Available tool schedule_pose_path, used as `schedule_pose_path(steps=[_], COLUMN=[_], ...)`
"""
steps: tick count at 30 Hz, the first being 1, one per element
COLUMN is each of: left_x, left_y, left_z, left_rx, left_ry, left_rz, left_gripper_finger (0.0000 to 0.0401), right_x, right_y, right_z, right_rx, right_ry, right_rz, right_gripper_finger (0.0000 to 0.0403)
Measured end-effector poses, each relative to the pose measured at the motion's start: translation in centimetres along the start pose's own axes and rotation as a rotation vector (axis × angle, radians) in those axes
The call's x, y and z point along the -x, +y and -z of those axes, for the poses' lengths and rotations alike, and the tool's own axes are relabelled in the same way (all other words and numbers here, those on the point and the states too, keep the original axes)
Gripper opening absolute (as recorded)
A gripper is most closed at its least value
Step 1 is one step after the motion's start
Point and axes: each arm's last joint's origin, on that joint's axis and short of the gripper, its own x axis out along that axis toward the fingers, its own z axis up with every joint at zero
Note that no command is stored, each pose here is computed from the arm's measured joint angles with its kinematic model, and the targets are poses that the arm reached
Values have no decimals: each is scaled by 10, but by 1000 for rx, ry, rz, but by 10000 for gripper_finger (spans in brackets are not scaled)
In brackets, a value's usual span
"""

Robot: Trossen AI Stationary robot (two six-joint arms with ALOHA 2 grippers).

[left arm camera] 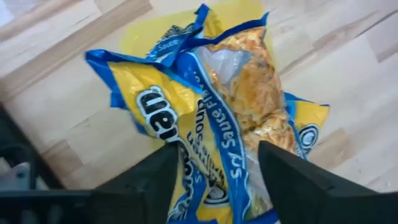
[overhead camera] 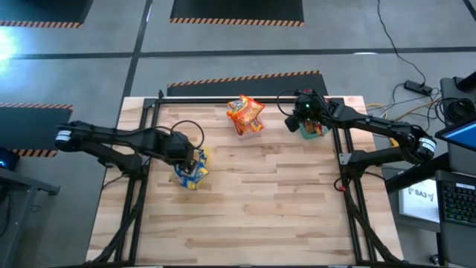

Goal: Sort Maruchan noodles
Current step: Put the blue noodle pack into the yellow bin, then return to Home Position

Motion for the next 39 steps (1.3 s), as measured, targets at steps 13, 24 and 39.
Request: schedule_pose_path(steps=[13, 24, 39], left_x=[42, 11, -52], left_y=[30, 69, 90], left_z=[0, 20, 37], left_rx=[-21, 82, 79], left_ry=[-275, -600, -1099], left_rz=[-99, 23, 254], left_gripper_finger=[286, 286, 286], right_x=[0, 0, 0], right_y=[0, 0, 0], right_z=[0, 0, 0], right_rx=[0, 0, 0], right_ry=[0, 0, 0], right_rz=[0, 0, 0], right_gripper_finger=[57, 57, 57])
